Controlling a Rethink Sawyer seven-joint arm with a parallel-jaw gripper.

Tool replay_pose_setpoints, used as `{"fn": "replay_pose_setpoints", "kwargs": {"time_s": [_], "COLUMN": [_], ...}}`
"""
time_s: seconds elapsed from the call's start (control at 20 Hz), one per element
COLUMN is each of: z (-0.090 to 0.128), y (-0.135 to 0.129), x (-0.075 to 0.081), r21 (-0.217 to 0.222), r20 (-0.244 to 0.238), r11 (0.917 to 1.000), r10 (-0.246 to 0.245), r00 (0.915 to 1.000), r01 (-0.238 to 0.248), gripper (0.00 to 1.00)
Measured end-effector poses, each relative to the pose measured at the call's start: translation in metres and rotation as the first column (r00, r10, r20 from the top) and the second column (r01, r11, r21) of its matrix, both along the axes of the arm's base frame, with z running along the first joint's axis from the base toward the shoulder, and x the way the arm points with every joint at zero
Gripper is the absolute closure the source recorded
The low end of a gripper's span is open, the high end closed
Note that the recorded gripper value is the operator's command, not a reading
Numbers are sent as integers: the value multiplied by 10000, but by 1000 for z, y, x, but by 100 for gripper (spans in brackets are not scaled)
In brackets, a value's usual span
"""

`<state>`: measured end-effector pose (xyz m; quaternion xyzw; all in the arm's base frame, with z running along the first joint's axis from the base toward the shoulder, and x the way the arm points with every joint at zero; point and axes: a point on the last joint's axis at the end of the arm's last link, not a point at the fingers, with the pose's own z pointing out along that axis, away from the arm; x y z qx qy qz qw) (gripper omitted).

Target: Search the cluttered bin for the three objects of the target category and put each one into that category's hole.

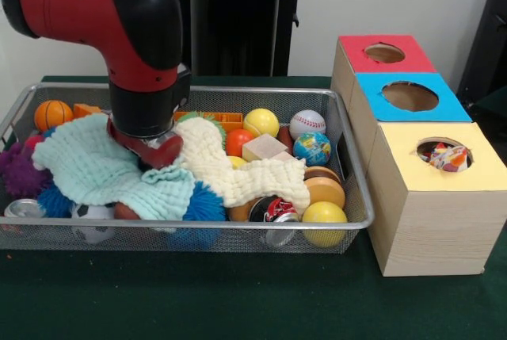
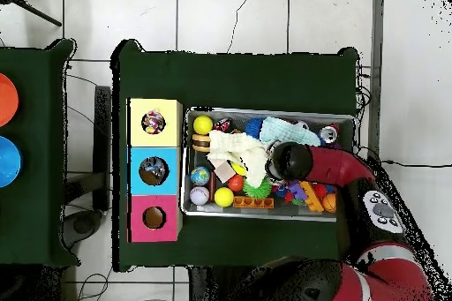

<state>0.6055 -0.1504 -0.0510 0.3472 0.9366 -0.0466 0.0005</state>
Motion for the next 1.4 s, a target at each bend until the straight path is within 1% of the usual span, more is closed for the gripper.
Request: {"fn": "replay_pose_setpoints", "kwargs": {"time_s": [0.15, 0.2, 0.25, 0.35, 0.45, 0.5, 0.65, 0.75, 0.95, 1.1, 1.15, 1.4], "z": [7, 14, 17, 32, 52, 68, 91, 106, 126, 132, 133, 127], "y": [4, 7, 8, 12, 13, 12, 9, 5, -1, 1, 6, 29], "x": [-2, -3, -3, -4, -4, -4, -4, -4, -6, -9, -11, -20], "r21": [-187, -303, -343, -445, -537, -611, -743, -829, -926, -815, -710, -228], "r20": [-111, -179, -194, -196, -59, 61, 272, 420, 629, 656, 628, 394], "r11": [9996, 9989, 9986, 9977, 9971, 9967, 9961, 9956, 9953, 9965, 9974, 9996], "r10": [220, 346, 392, 496, 545, 541, 505, 466, 337, 218, 190, 161], "r00": [9997, 9992, 9990, 9986, 9985, 9985, 9984, 9980, 9975, 9976, 9978, 9991], "r01": [-222, -352, -399, -505, -548, -536, -484, -430, -278, -165, -145, -152], "gripper": [100, 100, 100, 100, 100, 100, 100, 100, 100, 100, 100, 100]}}
